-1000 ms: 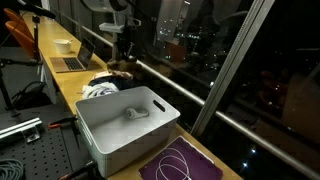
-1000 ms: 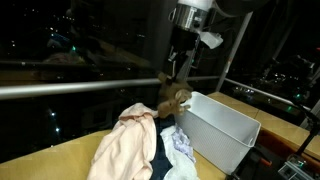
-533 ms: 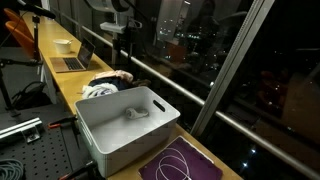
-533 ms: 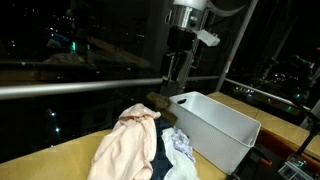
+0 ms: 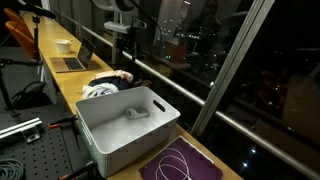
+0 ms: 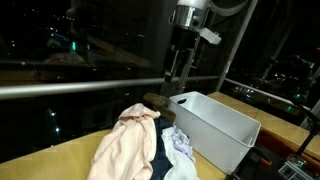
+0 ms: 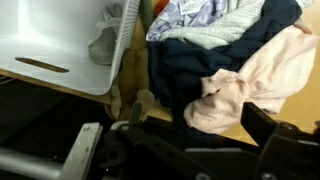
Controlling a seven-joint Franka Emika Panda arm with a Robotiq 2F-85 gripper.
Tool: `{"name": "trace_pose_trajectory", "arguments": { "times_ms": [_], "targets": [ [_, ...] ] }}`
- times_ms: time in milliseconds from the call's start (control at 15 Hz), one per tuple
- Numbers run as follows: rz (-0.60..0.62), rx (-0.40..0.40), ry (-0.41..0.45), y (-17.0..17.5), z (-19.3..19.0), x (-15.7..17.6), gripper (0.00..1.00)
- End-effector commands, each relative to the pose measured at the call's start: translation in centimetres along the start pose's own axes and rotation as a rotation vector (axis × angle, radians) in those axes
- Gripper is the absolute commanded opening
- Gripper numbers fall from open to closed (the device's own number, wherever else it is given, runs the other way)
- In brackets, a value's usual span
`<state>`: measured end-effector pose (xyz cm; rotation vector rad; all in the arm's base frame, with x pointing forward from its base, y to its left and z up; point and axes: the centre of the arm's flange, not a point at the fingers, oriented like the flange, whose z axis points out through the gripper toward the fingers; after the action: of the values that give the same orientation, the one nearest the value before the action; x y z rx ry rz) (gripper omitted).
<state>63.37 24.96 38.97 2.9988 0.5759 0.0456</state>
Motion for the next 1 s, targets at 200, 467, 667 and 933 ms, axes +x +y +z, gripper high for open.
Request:
{"name": "trace_pose_trajectory", "arguments": {
  "times_ms": [200, 467, 667, 933],
  "targets": [
    [0.018, 0.010, 0.001, 2.1, -0.1, -0.1, 1.00],
    [0.015, 0.011, 0.000, 1.9, -0.1, -0.1, 1.00],
    [0.015, 0.011, 0.000, 1.9, -0.1, -0.1, 1.00],
    [0.013, 0.000, -0.003, 2.8, -0.6, -0.1, 1.00]
  ]
}}
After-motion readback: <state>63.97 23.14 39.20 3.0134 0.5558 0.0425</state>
